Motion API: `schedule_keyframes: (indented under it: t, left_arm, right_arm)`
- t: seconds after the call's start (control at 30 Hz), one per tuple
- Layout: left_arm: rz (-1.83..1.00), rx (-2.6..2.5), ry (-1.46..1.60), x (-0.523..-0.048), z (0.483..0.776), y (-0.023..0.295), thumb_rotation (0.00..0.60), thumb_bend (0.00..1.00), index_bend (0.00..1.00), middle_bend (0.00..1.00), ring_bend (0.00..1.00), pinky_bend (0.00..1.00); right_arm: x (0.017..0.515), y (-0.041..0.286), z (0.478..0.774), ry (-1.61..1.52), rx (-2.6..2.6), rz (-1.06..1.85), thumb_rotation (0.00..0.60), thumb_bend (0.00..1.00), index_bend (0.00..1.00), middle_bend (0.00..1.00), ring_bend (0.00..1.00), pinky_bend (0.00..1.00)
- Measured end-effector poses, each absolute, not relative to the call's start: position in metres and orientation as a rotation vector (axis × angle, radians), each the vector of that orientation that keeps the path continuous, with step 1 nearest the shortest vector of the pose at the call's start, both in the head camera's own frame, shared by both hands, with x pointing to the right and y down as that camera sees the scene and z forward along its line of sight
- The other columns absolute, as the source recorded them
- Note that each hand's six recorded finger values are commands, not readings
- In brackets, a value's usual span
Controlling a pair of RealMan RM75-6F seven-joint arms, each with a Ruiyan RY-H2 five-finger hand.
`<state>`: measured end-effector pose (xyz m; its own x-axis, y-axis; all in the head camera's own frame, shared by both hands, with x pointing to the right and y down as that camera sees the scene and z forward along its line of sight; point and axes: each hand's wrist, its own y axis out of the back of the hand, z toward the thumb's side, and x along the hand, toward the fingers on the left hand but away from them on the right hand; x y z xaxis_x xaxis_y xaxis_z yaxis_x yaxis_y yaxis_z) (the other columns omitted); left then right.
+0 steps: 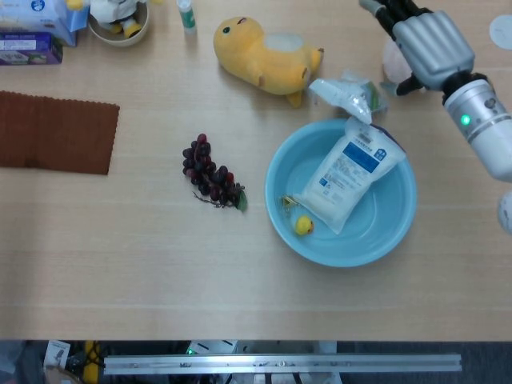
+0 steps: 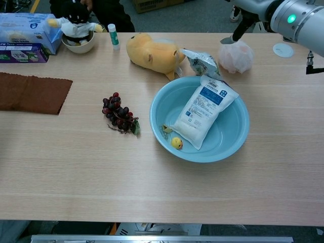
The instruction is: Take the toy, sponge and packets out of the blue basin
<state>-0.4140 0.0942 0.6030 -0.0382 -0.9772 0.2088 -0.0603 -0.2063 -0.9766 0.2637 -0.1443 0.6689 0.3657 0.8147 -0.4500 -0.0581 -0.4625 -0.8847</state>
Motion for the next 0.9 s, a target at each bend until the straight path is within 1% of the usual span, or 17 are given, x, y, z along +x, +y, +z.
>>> schedule_keyframes:
  t: [0.1, 0.27, 0.43, 0.67, 0.9]
  left_arm:
    - [-1.365, -1.388, 1.177, -0.413, 0.604, 0.094, 0.6, 0.33, 0.25, 0.21, 0.22, 0.25]
    - [-1.365, -1.399, 1.173, -0.411, 0.607, 0.093, 0.6, 0.33, 0.25, 0.21, 0.22, 0.25]
    - [-1.361, -1.404, 1.168, -0.41, 0.607, 0.093, 0.6, 0.33, 0.25, 0.21, 0.22, 0.25]
    - [-1.371, -1.402, 1.172, -0.412, 0.607, 0.094, 0.6, 0.33, 0.25, 0.21, 0.22, 0.25]
    - [-1.367, -1.405, 1.175, -0.411, 0.607, 0.095, 0.6, 0.33, 0.25, 0.21, 0.22, 0.25]
  right_arm:
    - [0.258, -0.133, 0.661, -0.63, -1.74, 1.181, 0.6, 0.14, 0.0, 0.09, 0.07, 0.3]
    - [0.249, -0.104, 0.646, -0.516, -1.756, 1.088, 0.6, 0.14, 0.0, 0.16, 0.08, 0.32]
    - [0.251, -0.074, 0.638, -0.373, -1.746, 1.031, 0.6, 0.12, 0.0, 0.18, 0.09, 0.32]
    - [0.263, -0.045, 0.648, -0.187, -1.684, 1.043, 0.6, 0.05, 0.0, 0.18, 0.09, 0.32]
    - [0.263, -0.026, 0.66, -0.037, -1.587, 1.027, 0.6, 0.01, 0.0, 0.18, 0.09, 0.32]
